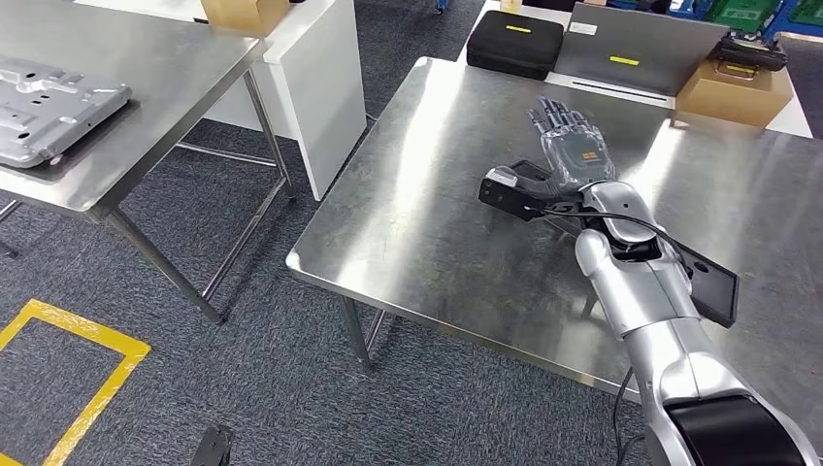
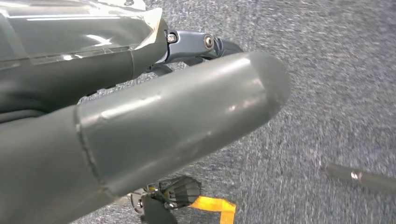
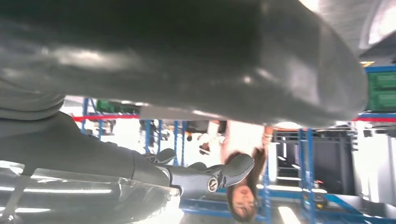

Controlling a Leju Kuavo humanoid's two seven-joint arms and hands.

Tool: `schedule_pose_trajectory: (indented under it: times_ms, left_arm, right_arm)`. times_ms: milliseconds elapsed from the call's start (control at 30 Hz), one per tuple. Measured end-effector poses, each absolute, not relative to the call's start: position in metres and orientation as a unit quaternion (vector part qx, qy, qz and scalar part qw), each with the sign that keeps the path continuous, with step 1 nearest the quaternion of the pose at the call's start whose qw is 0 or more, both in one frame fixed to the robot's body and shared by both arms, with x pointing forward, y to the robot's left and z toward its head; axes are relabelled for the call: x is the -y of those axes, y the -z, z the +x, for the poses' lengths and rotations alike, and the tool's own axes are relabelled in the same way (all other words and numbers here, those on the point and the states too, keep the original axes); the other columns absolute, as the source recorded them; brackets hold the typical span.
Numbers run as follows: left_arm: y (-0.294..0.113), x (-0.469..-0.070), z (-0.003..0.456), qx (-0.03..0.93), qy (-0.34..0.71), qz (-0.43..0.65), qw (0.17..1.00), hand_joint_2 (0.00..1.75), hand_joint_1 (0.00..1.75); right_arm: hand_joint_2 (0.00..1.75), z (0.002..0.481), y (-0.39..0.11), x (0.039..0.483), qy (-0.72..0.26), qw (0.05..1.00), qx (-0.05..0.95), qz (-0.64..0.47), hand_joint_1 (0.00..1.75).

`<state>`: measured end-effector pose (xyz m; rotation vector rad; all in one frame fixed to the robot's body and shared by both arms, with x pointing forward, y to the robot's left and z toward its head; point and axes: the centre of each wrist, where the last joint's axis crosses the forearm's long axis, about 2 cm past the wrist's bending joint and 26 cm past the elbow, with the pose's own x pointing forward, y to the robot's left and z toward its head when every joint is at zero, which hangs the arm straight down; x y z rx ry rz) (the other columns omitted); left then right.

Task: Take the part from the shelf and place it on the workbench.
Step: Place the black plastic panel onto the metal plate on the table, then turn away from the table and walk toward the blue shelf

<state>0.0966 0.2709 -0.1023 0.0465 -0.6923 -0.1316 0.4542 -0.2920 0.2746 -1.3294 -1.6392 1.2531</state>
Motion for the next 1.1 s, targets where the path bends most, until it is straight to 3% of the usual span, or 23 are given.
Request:
schedule_pose_trajectory:
  times_ms: [1100]
  left_arm:
    - [0.104,-0.268,0.089,0.322,0.066,0.026,0.944,0.00,0.00]
  right_arm:
    - [0.00,0.452,-0.266,0.274,-0.520,0.303,0.622,-0.501,0.00]
